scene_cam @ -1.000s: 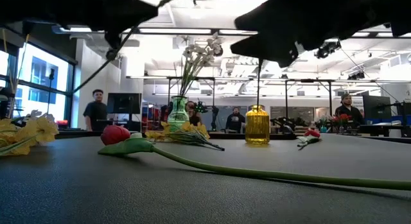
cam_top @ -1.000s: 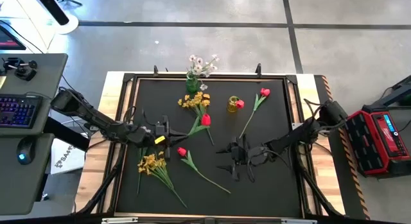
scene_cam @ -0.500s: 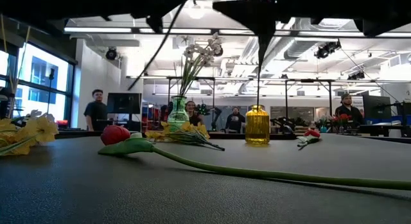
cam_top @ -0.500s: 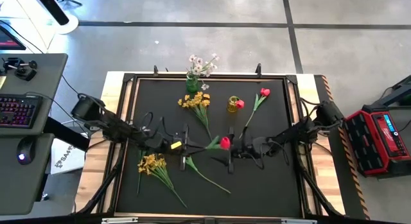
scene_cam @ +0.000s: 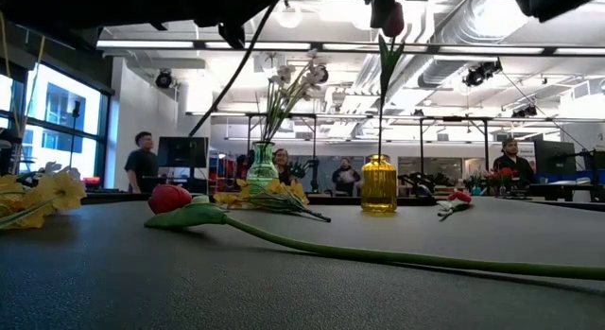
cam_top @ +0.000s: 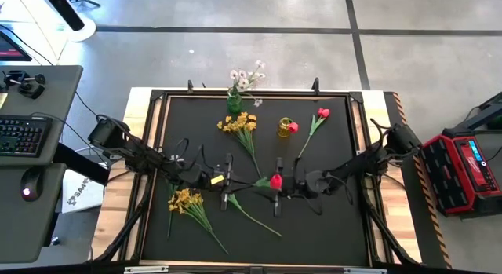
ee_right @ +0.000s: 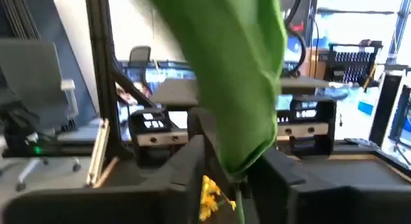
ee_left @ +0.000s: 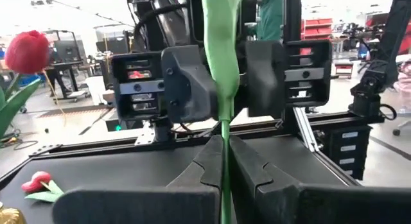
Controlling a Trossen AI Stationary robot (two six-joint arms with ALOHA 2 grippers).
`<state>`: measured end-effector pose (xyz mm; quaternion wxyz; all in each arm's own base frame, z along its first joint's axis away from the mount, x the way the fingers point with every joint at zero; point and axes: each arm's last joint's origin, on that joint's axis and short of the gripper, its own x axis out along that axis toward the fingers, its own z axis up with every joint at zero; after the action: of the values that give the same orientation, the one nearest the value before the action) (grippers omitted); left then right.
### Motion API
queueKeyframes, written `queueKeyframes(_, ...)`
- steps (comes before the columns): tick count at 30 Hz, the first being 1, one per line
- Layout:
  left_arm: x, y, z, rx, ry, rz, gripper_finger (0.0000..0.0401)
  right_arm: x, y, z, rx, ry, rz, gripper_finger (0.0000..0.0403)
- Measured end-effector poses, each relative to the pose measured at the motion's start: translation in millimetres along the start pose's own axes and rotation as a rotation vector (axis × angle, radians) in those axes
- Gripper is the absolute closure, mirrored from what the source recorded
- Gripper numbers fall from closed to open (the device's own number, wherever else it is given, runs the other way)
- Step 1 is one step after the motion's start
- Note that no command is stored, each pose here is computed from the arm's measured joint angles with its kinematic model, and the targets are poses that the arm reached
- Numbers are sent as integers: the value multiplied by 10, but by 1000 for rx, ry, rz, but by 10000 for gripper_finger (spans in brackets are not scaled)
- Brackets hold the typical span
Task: Sort flowers into vase by color
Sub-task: Put the left pink flower into the yellow vase
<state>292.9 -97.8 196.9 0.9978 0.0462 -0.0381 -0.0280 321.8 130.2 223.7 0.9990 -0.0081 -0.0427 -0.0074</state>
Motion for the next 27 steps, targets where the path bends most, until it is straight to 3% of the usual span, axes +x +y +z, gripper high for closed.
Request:
queueKeyframes(5,0,-1,-39,11,40,2,375,56,42,33,-62,95,-43,393)
queueKeyframes(11,-20,21,-156,14,177,81,305,-41,78,284,-58,174,-134,399)
queueKeyframes(22,-209,113,-113,40,408,185,189,-572,-106,608,15,353,-352,401)
queueKeyframes(27,-391,174,-60,12,350,191,168,-921,-341,884,84,378,-399,402)
